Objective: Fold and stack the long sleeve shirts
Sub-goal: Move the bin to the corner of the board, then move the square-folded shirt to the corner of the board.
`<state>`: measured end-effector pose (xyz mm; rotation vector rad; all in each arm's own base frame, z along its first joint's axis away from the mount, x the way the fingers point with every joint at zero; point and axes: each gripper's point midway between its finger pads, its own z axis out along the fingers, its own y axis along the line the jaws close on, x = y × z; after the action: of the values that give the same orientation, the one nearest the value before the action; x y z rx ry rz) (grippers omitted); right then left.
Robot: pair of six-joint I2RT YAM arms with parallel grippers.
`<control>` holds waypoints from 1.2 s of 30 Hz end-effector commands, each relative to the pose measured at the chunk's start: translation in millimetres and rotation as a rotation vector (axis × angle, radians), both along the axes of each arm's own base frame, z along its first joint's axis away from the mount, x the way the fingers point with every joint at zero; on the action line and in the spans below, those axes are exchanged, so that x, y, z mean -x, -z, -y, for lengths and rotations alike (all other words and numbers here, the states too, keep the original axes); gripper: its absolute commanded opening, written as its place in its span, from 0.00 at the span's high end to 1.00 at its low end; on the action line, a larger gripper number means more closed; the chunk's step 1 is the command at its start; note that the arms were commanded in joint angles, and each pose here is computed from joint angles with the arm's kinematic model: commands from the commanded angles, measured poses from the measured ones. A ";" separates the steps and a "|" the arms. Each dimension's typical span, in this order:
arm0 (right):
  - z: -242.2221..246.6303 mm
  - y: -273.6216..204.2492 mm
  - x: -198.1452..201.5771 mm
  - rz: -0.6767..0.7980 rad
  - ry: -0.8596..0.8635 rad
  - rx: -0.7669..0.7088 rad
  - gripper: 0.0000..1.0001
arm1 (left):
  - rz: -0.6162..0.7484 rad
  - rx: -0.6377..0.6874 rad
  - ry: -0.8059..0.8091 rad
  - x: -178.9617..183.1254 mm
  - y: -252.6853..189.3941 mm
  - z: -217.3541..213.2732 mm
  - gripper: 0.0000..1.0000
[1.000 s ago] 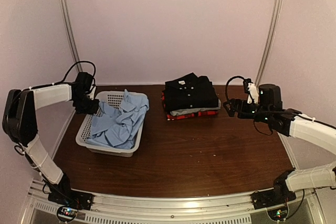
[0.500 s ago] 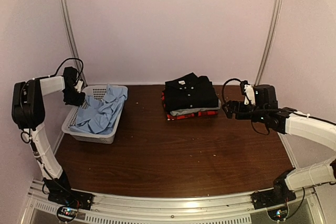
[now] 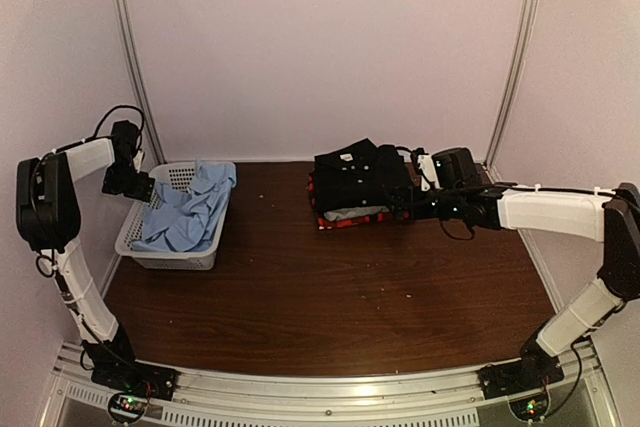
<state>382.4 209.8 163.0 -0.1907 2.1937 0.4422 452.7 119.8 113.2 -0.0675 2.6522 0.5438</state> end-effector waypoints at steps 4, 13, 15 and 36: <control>-102.0 -18.9 -15.6 0.055 -0.180 0.038 0.00 | 0.303 0.068 0.012 -6.2 -110.6 37.0 0.06; -236.6 17.0 -40.8 0.009 -0.321 0.035 0.03 | 0.432 0.201 0.186 10.8 -139.6 129.3 0.04; -257.5 31.7 -44.7 -0.008 -0.338 0.028 0.04 | 0.453 0.220 0.204 16.5 -141.5 133.5 0.04; -229.6 112.7 -156.7 -0.040 0.124 -0.050 0.06 | 0.456 0.295 0.274 22.8 -139.0 161.9 0.02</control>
<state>506.9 485.5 48.5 -0.2516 2.2247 0.5520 425.8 -35.3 242.6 0.0747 2.2708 0.0684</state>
